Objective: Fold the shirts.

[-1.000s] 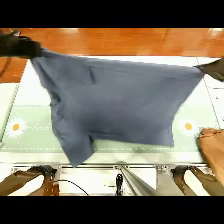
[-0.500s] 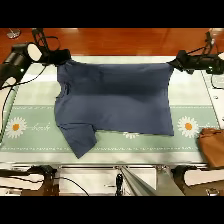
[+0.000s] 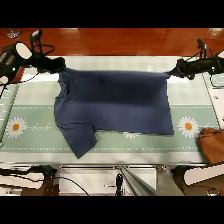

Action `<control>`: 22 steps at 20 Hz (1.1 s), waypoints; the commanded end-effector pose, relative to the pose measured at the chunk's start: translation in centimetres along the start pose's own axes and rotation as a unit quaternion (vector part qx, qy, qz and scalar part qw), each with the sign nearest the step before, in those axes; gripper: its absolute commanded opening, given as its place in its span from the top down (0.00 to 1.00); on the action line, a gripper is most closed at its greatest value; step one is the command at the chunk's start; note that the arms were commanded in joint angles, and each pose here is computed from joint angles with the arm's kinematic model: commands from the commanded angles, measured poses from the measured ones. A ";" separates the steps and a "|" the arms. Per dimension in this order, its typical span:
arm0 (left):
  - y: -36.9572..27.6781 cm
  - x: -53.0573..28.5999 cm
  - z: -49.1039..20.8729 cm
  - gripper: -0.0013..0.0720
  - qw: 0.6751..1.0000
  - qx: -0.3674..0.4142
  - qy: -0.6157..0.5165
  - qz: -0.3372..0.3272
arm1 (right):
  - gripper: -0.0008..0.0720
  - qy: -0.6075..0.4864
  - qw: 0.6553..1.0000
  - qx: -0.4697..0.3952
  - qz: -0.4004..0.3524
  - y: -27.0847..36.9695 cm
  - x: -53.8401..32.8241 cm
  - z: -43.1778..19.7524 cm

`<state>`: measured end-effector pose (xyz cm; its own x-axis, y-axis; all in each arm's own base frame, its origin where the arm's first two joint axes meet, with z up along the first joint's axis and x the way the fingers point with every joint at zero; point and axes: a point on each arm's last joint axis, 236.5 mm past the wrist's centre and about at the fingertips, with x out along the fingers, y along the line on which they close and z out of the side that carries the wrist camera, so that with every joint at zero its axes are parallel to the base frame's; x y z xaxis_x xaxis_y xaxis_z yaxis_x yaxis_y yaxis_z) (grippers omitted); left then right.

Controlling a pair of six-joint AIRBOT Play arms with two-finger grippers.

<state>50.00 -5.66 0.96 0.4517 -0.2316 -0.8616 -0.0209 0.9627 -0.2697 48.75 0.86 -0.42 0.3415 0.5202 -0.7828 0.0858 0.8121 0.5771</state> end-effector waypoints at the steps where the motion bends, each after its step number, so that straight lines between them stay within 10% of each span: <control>1: 0.6 1.1 -6.3 0.96 0.994 0.009 0.105 -0.018 | 0.96 0.083 0.996 0.005 -0.035 -2.8 1.5 -5.0; 5: 1.5 3.2 -12.1 0.94 0.985 -0.007 0.173 -0.014 | 0.95 0.084 0.995 0.040 -0.025 -3.7 3.6 -6.6; 6: 1.7 3.2 -12.6 0.72 0.984 -0.011 0.179 -0.013 | 0.78 0.087 0.995 0.050 -0.018 -3.4 3.6 -6.8; 7: 1.8 2.9 -12.8 0.10 0.982 -0.014 0.187 -0.014 | 0.23 0.091 0.994 0.054 -0.009 -2.9 3.5 -7.0; 8: 2.1 2.2 -13.2 0.02 0.979 -0.012 0.204 -0.009 | 0.13 0.101 0.994 0.052 -0.007 -2.6 3.2 -7.3; 19: 11.3 -7.3 -23.2 0.02 0.965 -0.162 0.194 0.075 | 0.13 -0.029 0.990 0.122 -0.066 -6.5 -6.9 -15.1; 22: 6.9 -6.5 -25.9 0.02 0.958 -0.250 0.136 -0.047 | 0.14 -0.048 0.986 0.160 -0.015 -4.4 -4.5 -19.1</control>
<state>25.52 2.00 -5.60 0.0698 -0.2644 -0.9619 -0.3748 0.8866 -0.2709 30.99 -2.50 -2.81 0.3256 0.4314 -0.8414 0.3550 0.7690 0.5317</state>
